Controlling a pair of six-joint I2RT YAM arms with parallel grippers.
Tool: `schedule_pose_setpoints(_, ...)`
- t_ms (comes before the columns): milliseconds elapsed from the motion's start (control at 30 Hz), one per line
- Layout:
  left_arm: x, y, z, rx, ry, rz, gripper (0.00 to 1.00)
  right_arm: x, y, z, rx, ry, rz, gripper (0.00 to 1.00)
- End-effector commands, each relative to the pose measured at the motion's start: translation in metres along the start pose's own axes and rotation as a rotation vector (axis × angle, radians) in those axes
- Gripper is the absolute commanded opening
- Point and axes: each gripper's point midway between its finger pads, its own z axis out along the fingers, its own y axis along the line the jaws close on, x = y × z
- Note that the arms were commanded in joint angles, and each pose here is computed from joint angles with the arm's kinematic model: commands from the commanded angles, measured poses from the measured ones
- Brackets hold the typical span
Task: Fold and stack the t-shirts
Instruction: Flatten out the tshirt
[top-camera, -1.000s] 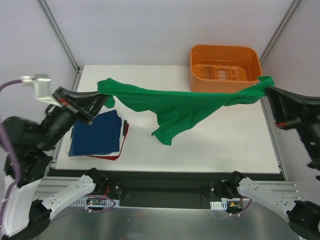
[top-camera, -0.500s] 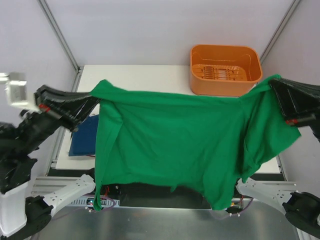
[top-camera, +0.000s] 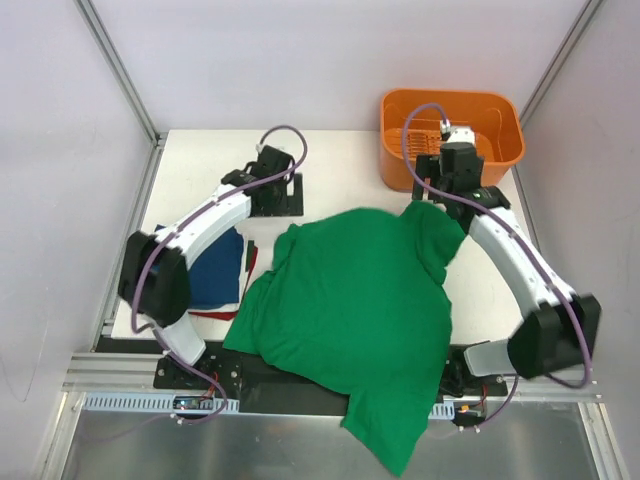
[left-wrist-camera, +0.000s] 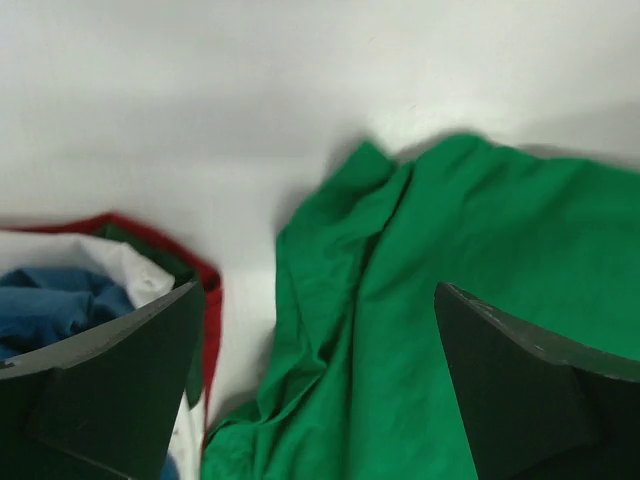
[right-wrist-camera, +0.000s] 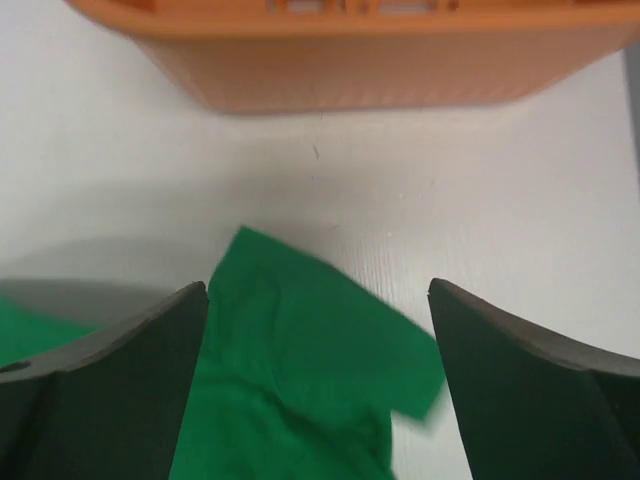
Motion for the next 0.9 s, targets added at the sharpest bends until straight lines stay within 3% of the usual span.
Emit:
schedule_pose_setpoints(0,-0.016,0.008,-0.035,-0.026,-0.011,-0.041,0.99,-0.001,0.019,-0.002,-0.110,0.039,0.121,0.97)
schedule_pose_setpoints(133,0.003,0.008,-0.039,-0.005,0.023,-0.069,0.99,0.026,0.019,-0.020,-0.129,0.084,0.212,0.97)
schedule_pose_setpoints(367,0.059,-0.002,-0.035,0.048,0.114,-0.083,0.99,0.143,0.039,-0.049,-0.200,0.336,0.275,0.97)
schedule_pose_setpoints(500,0.085,-0.013,-0.033,0.128,0.142,-0.093,0.99,0.211,0.026,-0.052,-0.134,0.467,0.255,0.97)
schedule_pose_setpoints(667,0.112,-0.008,-0.022,0.134,0.181,-0.121,0.99,0.230,0.012,-0.040,-0.063,0.524,0.193,0.97)
schedule_pose_setpoints(867,0.117,-0.012,-0.002,0.122,0.214,-0.122,0.99,0.236,-0.001,-0.010,0.029,0.592,0.209,0.97)
